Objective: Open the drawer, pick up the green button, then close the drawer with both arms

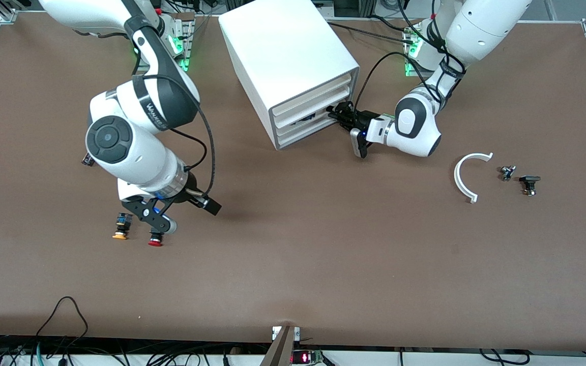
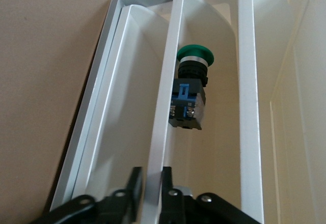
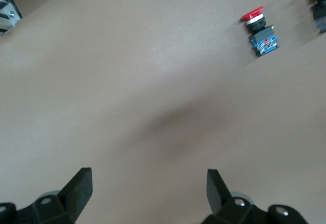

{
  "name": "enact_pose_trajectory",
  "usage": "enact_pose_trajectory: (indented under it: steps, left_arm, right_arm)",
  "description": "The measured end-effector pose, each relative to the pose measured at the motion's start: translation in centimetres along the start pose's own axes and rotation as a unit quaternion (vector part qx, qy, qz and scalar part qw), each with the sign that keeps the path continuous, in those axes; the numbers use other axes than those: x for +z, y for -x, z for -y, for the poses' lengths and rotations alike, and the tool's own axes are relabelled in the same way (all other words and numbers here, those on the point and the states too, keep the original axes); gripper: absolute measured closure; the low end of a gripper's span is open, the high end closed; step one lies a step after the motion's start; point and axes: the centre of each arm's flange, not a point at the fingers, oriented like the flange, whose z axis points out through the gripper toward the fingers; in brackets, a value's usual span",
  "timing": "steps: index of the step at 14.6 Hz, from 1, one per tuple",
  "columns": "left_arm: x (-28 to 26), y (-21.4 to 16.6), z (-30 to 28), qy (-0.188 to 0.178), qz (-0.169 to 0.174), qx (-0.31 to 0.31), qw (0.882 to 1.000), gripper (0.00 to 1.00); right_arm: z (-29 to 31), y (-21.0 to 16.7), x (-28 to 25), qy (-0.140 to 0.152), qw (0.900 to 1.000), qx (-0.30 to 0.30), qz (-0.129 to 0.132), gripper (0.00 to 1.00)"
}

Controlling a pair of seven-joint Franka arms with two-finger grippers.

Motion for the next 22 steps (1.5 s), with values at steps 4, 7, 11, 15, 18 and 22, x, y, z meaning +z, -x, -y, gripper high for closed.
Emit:
enact_pose_trajectory:
  steps: [4, 7, 11, 15, 18, 22]
  left_arm:
    - [0.0, -0.1, -0.1, 0.001, 0.0, 0.012, 1.0, 0.86]
    - [-0.4, -0.4, -0.1, -0.001, -0.004, 0.015, 1.0, 0.86]
    - [-3.5, -1.8, 0.3, -0.021, -0.014, 0.035, 0.999, 0.86]
    - [-8.7, -4.1, 0.8, -0.062, -0.015, 0.053, 0.997, 0.86]
    - [-11.2, -5.8, 0.6, -0.088, -0.008, 0.059, 0.994, 0.86]
    - [-14.5, -7.7, 1.5, -0.112, -0.012, 0.07, 0.991, 0.86]
  right_arm:
    - [2.7, 2.0, 0.0, -0.014, 0.999, 0.03, -0.002, 0.0]
    - [4.6, 3.8, 0.5, -0.027, 0.999, 0.043, -0.005, 0.0]
    - [6.5, 5.7, 0.7, -0.063, 0.996, 0.063, 0.001, 0.0]
    - [8.1, 6.8, 0.6, -0.103, 0.99, 0.093, -0.001, 0.0]
    - [9.8, 9.0, 1.4, -0.133, 0.982, 0.133, 0.016, 0.01]
    - [11.9, 12.6, 3.1, -0.148, 0.972, 0.176, 0.05, 0.01]
